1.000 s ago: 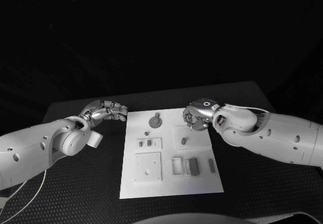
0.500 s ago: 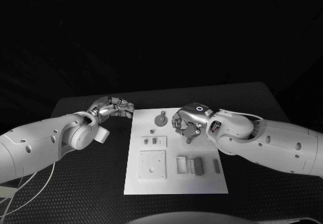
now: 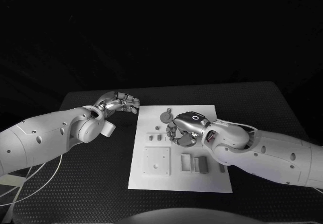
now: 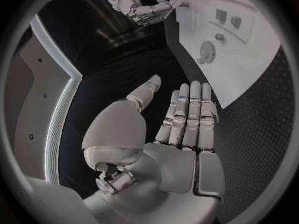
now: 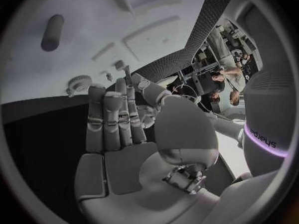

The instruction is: Assemble the parts on the task board

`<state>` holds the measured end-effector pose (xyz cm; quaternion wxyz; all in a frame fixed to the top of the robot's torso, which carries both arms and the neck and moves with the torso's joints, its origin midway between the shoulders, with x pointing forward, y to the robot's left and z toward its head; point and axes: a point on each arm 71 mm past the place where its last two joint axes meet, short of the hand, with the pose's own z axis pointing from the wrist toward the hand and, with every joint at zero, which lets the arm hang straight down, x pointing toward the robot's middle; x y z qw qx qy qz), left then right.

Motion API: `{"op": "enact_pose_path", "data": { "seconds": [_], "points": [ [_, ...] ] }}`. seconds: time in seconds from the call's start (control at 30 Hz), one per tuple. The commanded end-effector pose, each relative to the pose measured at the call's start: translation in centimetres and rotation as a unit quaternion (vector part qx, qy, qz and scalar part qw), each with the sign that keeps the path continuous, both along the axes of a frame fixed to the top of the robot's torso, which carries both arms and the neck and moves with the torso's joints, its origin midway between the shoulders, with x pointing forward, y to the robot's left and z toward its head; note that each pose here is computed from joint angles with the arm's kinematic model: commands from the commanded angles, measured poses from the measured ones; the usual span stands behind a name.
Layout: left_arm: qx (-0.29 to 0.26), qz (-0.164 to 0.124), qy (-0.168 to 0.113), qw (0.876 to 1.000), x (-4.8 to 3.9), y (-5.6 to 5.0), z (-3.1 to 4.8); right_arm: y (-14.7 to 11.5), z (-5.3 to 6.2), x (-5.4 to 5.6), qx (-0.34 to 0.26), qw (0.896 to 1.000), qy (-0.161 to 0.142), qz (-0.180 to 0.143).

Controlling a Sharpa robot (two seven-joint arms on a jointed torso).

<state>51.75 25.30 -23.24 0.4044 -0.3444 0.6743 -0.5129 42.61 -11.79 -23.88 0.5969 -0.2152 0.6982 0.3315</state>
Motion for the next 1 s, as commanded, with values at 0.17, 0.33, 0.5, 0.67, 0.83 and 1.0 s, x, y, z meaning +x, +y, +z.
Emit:
{"op": "enact_pose_path", "data": {
  "seconds": [0.17, 0.33, 0.5, 0.67, 0.83, 1.0],
  "points": [
    [-0.005, 0.000, -0.004, 1.000, 0.08, -0.3, 0.14, 0.9, -1.5, -0.7, -0.005, 1.000, -0.006, 0.023],
    [-0.005, 0.001, -0.004, 1.000, 0.08, -0.2, 0.16, 1.4, -2.2, -1.1, -0.009, 0.999, -0.006, 0.030],
    [-0.005, -0.001, -0.004, 1.000, 0.08, -0.4, 0.17, 1.7, -2.3, -1.1, -0.009, 0.999, -0.004, 0.034],
    [-0.006, -0.002, -0.004, 1.000, 0.09, -0.5, 0.18, 2.0, -3.0, -1.4, -0.011, 0.999, 0.003, 0.037],
    [-0.005, -0.001, -0.004, 1.000, 0.09, -0.4, 0.19, 2.2, -3.7, -1.8, -0.016, 0.999, 0.010, 0.040],
    [-0.005, -0.001, -0.003, 1.000, 0.09, -0.3, 0.19, 2.2, -4.2, -1.9, -0.020, 0.999, 0.015, 0.040]
  ]
}}
